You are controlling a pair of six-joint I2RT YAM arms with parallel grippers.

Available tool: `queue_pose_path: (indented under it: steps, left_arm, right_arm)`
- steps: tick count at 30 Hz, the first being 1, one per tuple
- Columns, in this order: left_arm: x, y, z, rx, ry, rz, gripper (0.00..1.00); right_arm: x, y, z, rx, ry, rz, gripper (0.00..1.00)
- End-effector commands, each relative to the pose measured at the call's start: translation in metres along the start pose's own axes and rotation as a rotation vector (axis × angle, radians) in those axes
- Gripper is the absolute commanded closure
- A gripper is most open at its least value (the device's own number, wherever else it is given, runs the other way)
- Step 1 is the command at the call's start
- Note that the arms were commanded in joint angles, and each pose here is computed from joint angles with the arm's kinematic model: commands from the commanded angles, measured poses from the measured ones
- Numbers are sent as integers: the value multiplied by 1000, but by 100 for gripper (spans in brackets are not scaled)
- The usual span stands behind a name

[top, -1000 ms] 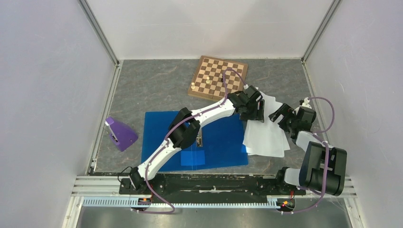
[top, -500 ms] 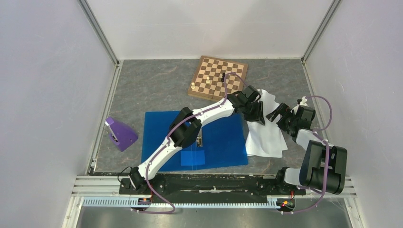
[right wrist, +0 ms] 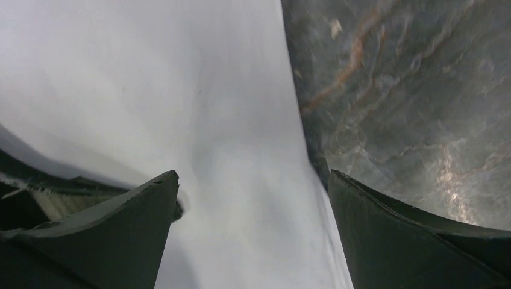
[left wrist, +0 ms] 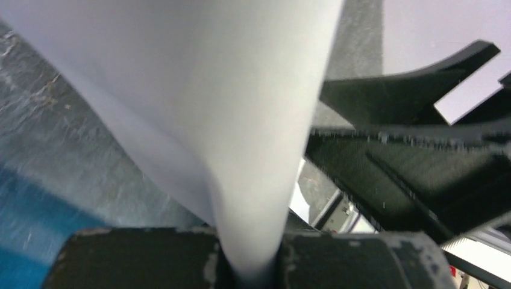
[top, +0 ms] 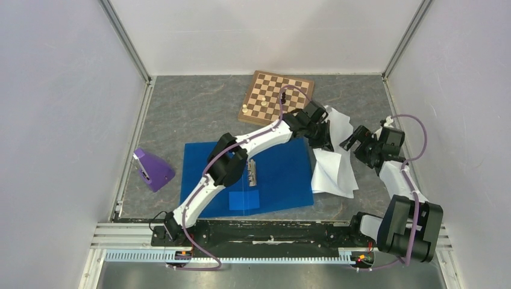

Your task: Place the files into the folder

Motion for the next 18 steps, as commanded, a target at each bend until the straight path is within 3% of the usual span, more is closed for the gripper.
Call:
queue_pose_path:
  steps: [1,10,18]
  left_arm:
    - [-42,-68,-94,172,-188,113,98]
    - [-53,-100,-187,293,-305,200,98]
    - [-44,-89,-233,383,-278,233,98]
  right_arm:
    - [-46,31,-26,-63,-119,-76,2]
    - [-94,97,-65,-448,-187,-190,2]
    - [-96,148,-87,-796,-153,-268,2]
Point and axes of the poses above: each gripper's point midway between its finger pads, its own z axis out along the fingers, its own y axis along the line the jaws close on, x = y × z, the point moved 8 cm from there along -z, back along the fingers
